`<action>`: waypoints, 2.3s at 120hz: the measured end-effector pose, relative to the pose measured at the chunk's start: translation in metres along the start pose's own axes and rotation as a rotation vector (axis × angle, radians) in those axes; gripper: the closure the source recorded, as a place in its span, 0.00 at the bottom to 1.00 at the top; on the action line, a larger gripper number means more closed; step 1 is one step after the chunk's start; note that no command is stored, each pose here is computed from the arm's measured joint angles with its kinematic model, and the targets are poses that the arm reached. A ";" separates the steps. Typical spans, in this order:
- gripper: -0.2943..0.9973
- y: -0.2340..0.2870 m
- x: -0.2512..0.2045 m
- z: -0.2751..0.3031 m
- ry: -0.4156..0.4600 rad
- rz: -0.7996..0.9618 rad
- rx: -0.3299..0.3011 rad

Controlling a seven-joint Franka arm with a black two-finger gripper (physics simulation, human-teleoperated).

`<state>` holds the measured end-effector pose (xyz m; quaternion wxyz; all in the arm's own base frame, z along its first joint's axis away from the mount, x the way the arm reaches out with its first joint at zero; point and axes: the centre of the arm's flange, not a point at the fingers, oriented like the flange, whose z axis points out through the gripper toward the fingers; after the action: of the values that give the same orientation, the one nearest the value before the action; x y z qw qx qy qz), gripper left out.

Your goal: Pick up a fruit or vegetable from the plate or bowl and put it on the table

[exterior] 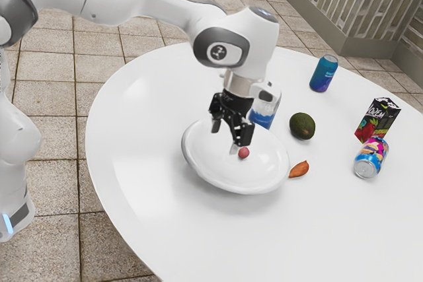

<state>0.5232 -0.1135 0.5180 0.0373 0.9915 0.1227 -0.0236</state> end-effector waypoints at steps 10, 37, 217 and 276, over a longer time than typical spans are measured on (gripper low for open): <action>0.25 -0.001 0.008 0.010 -0.010 -0.006 -0.009; 0.25 0.000 0.038 0.019 0.003 0.002 -0.036; 0.25 -0.018 0.084 0.051 -0.012 -0.058 -0.006; 0.25 -0.026 0.094 0.061 -0.023 -0.080 -0.010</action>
<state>0.6053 -0.0702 0.4497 0.0427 0.9852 0.1619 -0.0357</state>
